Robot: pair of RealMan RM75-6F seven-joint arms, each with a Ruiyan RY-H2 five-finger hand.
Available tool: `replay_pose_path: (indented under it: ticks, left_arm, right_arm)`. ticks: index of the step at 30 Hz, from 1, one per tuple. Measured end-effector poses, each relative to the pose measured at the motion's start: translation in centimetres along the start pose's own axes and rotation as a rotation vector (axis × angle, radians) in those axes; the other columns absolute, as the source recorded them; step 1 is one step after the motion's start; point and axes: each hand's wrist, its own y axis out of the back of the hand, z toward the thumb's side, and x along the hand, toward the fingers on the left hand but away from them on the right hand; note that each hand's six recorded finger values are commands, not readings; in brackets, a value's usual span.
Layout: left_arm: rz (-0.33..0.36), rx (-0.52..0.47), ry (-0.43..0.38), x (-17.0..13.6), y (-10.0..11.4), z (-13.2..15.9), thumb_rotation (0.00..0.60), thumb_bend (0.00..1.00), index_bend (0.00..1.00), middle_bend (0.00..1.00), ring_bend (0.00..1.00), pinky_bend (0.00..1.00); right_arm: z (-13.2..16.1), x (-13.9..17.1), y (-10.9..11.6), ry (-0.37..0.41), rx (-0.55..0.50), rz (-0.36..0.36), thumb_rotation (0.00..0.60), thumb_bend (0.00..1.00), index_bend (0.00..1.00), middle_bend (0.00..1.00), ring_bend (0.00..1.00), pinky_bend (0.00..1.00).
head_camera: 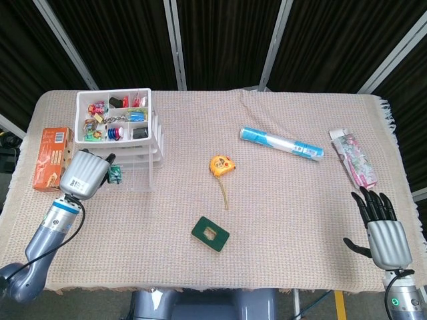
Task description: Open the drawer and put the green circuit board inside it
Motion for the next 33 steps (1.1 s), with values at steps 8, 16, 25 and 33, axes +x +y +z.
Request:
replay_pose_path:
  ticks: [8,16,25,33]
  left_arm:
    - [0.060,-0.023,0.005,-0.1,0.8,0.1,0.600,0.18,0.26,0.72,0.75,0.62]
    - [0.108,-0.042,-0.040,-2.0,1.5,0.7,0.600,0.48,0.23,0.28,0.38,0.40]
    - [0.145,0.057,-0.261,-7.3,1.3,3.3,0.600,1.00,0.23,0.13,0.17,0.20]
    - [0.109,0.254,-0.493,-13.2,-1.1,4.2,0.600,1.00,0.18,0.00,0.00,0.06]
  right_arm:
    - [0.0,0.0,0.0,0.000,-0.001,-0.001,0.600,0.00,0.08,0.00,0.00,0.00]
    - [-0.1,0.0,0.0,-0.001,0.001,0.000,0.600,0.00,0.08,0.00,0.00,0.00]
    - [0.0,0.0,0.0,-0.001,-0.001,-0.003,0.600,0.00,0.08,0.00,0.00,0.00]
    - [0.0,0.0,0.0,-0.004,-0.001,-0.002,0.600,0.00,0.08,0.00,0.00,0.00]
